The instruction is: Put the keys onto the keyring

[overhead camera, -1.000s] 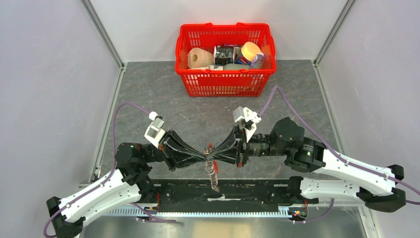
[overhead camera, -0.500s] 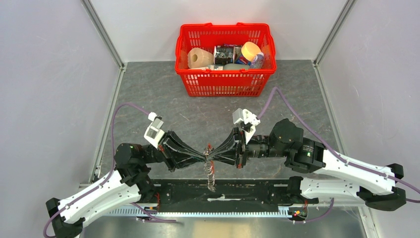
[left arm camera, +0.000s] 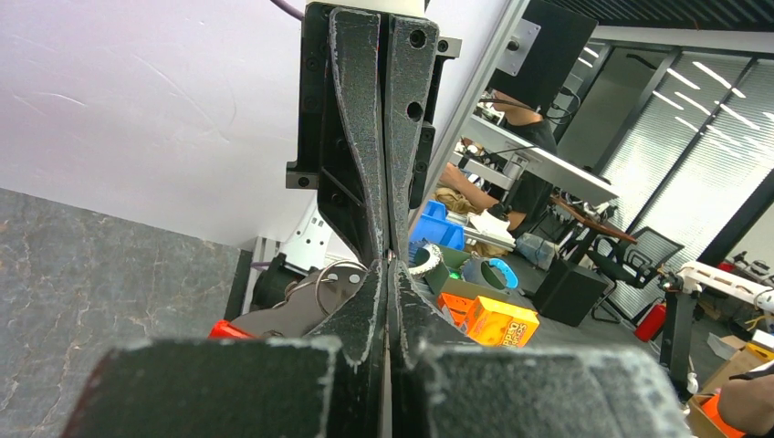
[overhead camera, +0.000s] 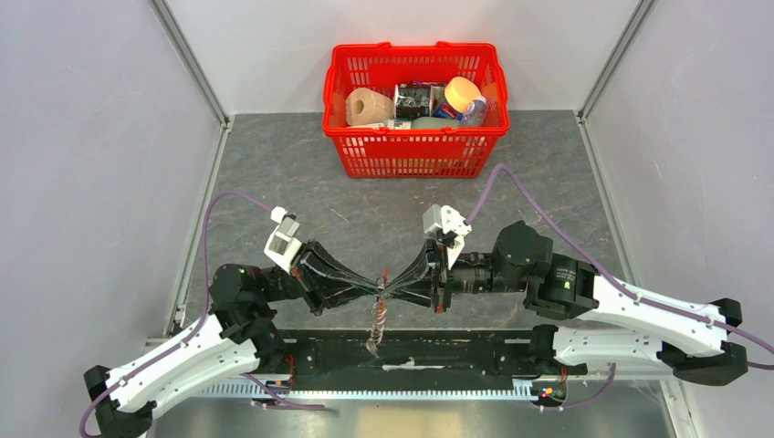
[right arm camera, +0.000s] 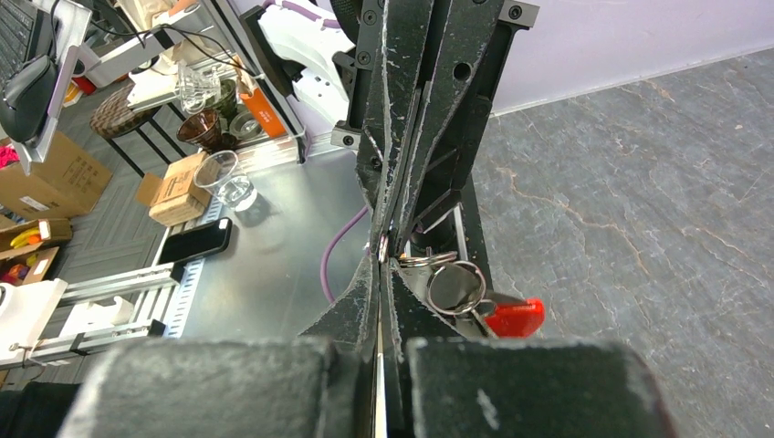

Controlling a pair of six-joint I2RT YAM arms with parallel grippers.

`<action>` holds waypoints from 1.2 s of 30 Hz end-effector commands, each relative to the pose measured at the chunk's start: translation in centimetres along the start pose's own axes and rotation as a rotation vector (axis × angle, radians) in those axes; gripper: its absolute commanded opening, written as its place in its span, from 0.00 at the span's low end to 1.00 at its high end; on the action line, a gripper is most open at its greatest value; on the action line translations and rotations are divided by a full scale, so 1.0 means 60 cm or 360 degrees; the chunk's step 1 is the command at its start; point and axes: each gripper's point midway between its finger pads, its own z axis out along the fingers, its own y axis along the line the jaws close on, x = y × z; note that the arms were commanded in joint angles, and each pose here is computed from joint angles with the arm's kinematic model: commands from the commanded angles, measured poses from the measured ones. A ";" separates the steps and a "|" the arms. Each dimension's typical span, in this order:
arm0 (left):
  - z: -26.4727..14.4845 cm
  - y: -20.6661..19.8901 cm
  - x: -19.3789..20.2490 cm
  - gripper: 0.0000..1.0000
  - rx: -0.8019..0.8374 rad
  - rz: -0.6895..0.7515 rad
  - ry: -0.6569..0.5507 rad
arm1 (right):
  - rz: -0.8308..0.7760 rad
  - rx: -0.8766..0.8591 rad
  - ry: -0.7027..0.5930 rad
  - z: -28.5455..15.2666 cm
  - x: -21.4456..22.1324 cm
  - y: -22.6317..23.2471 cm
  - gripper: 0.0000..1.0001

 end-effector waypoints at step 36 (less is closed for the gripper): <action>-0.007 -0.017 -0.030 0.40 0.0021 0.0062 -0.0135 | -0.0117 0.0103 -0.0227 -0.021 -0.067 0.001 0.00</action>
